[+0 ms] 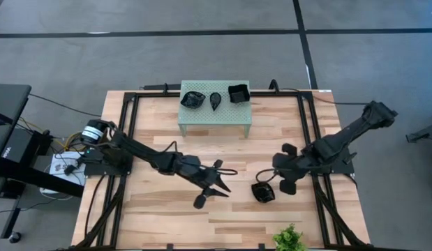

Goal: Pick & Place Mini shaped plates
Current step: Stack the bottom right leaf-shaped plate on top of the other leaf-shaped plate, then stack the leaf-shaped plate on top of the other leaf-shaped plates on the shelf

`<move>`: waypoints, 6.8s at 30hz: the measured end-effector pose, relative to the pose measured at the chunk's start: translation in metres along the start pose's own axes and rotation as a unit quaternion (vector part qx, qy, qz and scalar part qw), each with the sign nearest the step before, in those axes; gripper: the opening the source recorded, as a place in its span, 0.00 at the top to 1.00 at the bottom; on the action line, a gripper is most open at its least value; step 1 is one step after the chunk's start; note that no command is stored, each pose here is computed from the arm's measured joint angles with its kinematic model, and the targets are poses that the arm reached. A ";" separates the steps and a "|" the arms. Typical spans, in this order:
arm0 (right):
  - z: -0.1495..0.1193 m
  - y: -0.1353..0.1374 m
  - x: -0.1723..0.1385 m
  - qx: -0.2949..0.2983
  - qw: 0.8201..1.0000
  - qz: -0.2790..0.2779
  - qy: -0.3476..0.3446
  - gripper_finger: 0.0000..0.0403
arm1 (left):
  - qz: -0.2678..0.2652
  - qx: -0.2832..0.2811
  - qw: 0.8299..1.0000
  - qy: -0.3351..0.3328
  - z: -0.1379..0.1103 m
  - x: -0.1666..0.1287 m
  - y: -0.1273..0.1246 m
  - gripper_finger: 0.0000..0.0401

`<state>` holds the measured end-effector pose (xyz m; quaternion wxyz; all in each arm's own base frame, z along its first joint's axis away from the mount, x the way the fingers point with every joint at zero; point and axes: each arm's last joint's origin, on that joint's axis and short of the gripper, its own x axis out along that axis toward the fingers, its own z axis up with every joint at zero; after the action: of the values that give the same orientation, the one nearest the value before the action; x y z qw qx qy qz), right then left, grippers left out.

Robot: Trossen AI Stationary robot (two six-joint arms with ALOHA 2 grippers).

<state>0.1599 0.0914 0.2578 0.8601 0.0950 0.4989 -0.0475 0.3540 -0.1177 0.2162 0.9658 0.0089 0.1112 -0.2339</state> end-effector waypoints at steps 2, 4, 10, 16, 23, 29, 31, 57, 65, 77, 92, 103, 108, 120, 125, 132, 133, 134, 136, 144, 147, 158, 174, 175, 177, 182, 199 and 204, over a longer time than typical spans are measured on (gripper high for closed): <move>-0.020 -0.002 0.019 0.032 0.999 0.018 0.009 0.99 | 0.005 -0.004 1.000 0.004 -0.002 -0.001 0.003 0.79; -0.038 -0.003 0.037 0.053 0.997 0.031 0.047 0.99 | 0.007 -0.013 1.000 0.006 -0.004 -0.002 0.004 0.79; -0.064 -0.002 0.070 0.087 0.989 0.027 0.119 0.99 | 0.002 -0.019 1.000 0.005 -0.003 -0.006 -0.001 0.79; -0.063 0.017 0.101 0.063 0.986 0.091 0.127 1.00 | 0.003 -0.018 1.000 -0.001 0.001 -0.008 -0.001 0.79; -0.050 0.010 0.135 0.018 0.986 0.092 0.135 1.00 | 0.002 -0.016 1.000 -0.011 0.006 -0.011 -0.002 0.79; -0.004 -0.006 0.141 -0.035 0.992 0.121 -0.003 1.00 | 0.002 -0.014 1.000 -0.014 0.009 -0.013 -0.002 0.79; 0.016 -0.009 0.139 -0.063 0.990 0.119 -0.045 1.00 | 0.002 -0.014 1.000 -0.014 0.009 -0.013 -0.002 0.79; -0.002 -0.031 0.030 -0.276 0.881 0.131 -0.362 1.00 | 0.065 0.032 0.988 0.140 -0.065 -0.015 0.003 0.58; -0.005 -0.061 0.031 -0.194 0.900 0.088 -0.379 1.00 | 0.076 0.025 0.981 0.177 -0.094 0.018 0.020 0.61; -0.009 -0.073 0.042 -0.193 0.926 0.054 -0.319 1.00 | 0.088 0.015 0.976 0.197 -0.105 0.022 0.029 0.87; -0.009 -0.072 0.042 -0.191 0.926 0.055 -0.320 1.00 | 0.094 0.027 0.975 0.198 -0.105 0.024 0.022 0.69; -0.009 -0.072 0.042 -0.191 0.926 0.055 -0.320 1.00 | 0.113 0.034 0.973 0.200 -0.105 0.023 0.027 0.61; -0.009 -0.072 0.042 -0.191 0.926 0.055 -0.320 1.00 | 0.112 0.025 0.973 0.199 -0.105 0.023 0.025 0.66; -0.009 -0.072 0.042 -0.191 0.926 0.055 -0.320 1.00 | 0.112 0.021 0.971 0.211 -0.110 0.020 0.025 0.67; -0.009 -0.072 0.042 -0.191 0.926 0.055 -0.320 1.00 | 0.112 0.021 0.971 0.211 -0.110 0.020 0.024 0.70; -0.009 -0.072 0.042 -0.191 0.926 0.055 -0.320 1.00 | 0.112 0.023 0.971 0.211 -0.110 0.020 0.025 0.93; -0.009 -0.072 0.042 -0.191 0.926 0.055 -0.319 1.00 | 0.112 0.024 0.971 0.209 -0.110 0.020 0.024 0.96; -0.009 -0.072 0.042 -0.191 0.926 0.055 -0.320 1.00 | 0.111 0.025 0.972 0.206 -0.108 0.020 0.023 0.97; -0.009 -0.072 0.042 -0.191 0.926 0.055 -0.319 1.00 | 0.106 0.031 0.973 0.204 -0.104 0.019 0.019 0.98; -0.009 -0.072 0.042 -0.191 0.926 0.055 -0.319 1.00 | 0.122 0.101 0.973 0.169 -0.017 -0.033 0.003 0.98; -0.009 -0.072 0.042 -0.191 0.926 0.055 -0.320 1.00 | 0.172 0.149 0.962 0.151 0.020 -0.070 0.007 0.99; -0.009 -0.072 0.042 -0.191 0.926 0.056 -0.322 1.00 | 0.424 0.054 0.901 0.075 0.073 -0.179 0.068 0.98; -0.009 -0.072 0.042 -0.196 0.925 0.054 -0.322 1.00 | 0.617 -0.091 0.781 0.022 0.042 -0.155 0.121 0.98; -0.009 -0.072 0.042 -0.196 0.925 0.054 -0.322 1.00 | 0.620 -0.102 0.778 0.018 0.040 -0.154 0.123 0.98; -0.009 -0.072 0.042 -0.196 0.925 0.053 -0.322 1.00 | 0.626 -0.122 0.770 0.015 0.034 -0.151 0.129 0.98; -0.009 -0.072 0.042 -0.196 0.925 0.054 -0.322 1.00 | 0.634 -0.131 0.761 0.032 0.021 -0.145 0.140 0.97; -0.009 -0.072 0.042 -0.196 0.926 0.054 -0.320 1.00 | 0.654 -0.131 0.745 0.027 0.022 -0.151 0.145 0.80; -0.009 -0.073 0.042 -0.197 0.925 0.053 -0.320 1.00 | 0.649 -0.128 0.749 0.021 0.023 -0.149 0.143 0.72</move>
<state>0.1602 0.0231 0.2082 0.9766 -0.0705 0.1907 0.0697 0.2949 0.0748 0.2667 0.8743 -0.0398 0.1279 0.4665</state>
